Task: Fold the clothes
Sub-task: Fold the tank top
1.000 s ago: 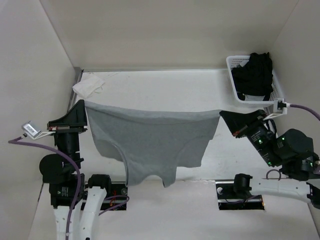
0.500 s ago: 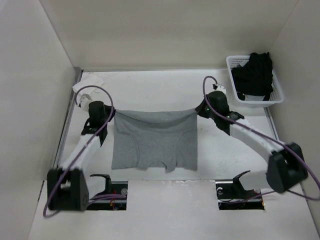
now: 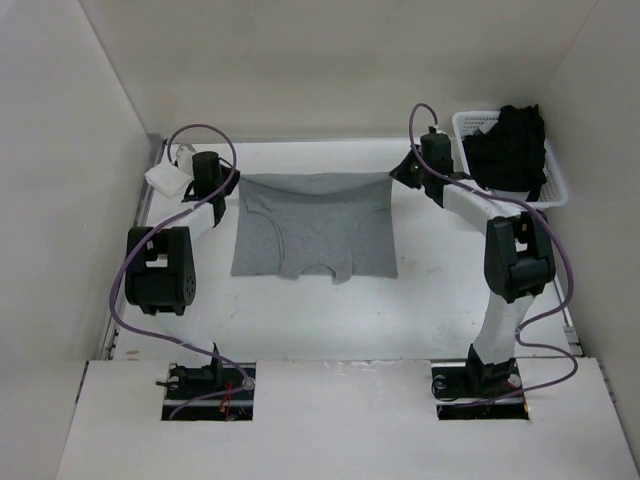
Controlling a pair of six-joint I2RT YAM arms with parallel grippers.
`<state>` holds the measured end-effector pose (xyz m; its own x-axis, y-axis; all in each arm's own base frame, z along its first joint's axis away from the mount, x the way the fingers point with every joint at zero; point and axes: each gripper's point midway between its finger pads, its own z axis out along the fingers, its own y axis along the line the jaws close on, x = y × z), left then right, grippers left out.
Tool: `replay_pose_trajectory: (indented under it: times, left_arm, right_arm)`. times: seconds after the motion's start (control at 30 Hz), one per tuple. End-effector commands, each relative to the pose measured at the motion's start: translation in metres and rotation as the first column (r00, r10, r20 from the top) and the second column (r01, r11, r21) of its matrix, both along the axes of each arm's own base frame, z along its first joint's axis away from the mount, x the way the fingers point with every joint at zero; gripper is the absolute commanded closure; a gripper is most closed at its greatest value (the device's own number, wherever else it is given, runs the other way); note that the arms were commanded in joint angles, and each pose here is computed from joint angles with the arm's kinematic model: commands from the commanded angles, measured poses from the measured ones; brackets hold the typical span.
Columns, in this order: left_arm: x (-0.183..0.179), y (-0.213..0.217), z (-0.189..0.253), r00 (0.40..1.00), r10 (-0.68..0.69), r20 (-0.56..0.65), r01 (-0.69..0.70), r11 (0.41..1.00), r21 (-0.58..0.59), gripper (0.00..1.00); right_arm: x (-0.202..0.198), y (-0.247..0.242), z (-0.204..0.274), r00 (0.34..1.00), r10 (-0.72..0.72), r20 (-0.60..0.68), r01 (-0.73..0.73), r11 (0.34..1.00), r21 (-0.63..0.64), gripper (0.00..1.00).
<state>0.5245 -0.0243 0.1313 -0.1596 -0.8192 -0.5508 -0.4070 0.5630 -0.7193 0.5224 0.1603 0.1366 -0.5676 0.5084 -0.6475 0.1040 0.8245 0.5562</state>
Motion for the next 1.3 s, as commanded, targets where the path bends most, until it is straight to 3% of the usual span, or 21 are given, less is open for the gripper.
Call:
replay_pose_trajectory:
  times: [0.0,0.27,0.57,0.8,1.27]
  left_arm:
    - [0.012,0.002,0.036,0.994,-0.006,0.107,0.010,0.999,-0.036,1.00]
    - [-0.027,-0.002,0.030,0.991,-0.010,0.132,0.023,0.995,-0.094,1.00]
    - [-0.089,-0.001,0.037,0.981,-0.003,0.193,0.034,0.987,-0.158,1.00]
    - [-0.125,0.005,0.031,0.980,-0.009,0.198,0.040,0.987,-0.154,1.00]
    - [-0.170,0.013,-0.023,0.992,-0.021,0.128,0.044,0.983,-0.179,1.00]
  right_arm:
    - [0.010,-0.003,0.037,0.996,0.000,0.093,-0.004,0.999,0.042,0.99]
    - [-0.030,-0.011,0.032,0.995,-0.006,0.101,0.000,0.998,0.057,0.99]
    - [-0.106,-0.008,0.037,0.989,0.001,0.150,-0.013,0.997,0.080,0.99]
    - [-0.158,-0.003,0.008,0.993,0.011,0.113,-0.019,0.997,0.074,0.98]
    - [-0.223,-0.016,-0.055,1.000,-0.016,0.000,0.016,0.999,0.047,0.98]
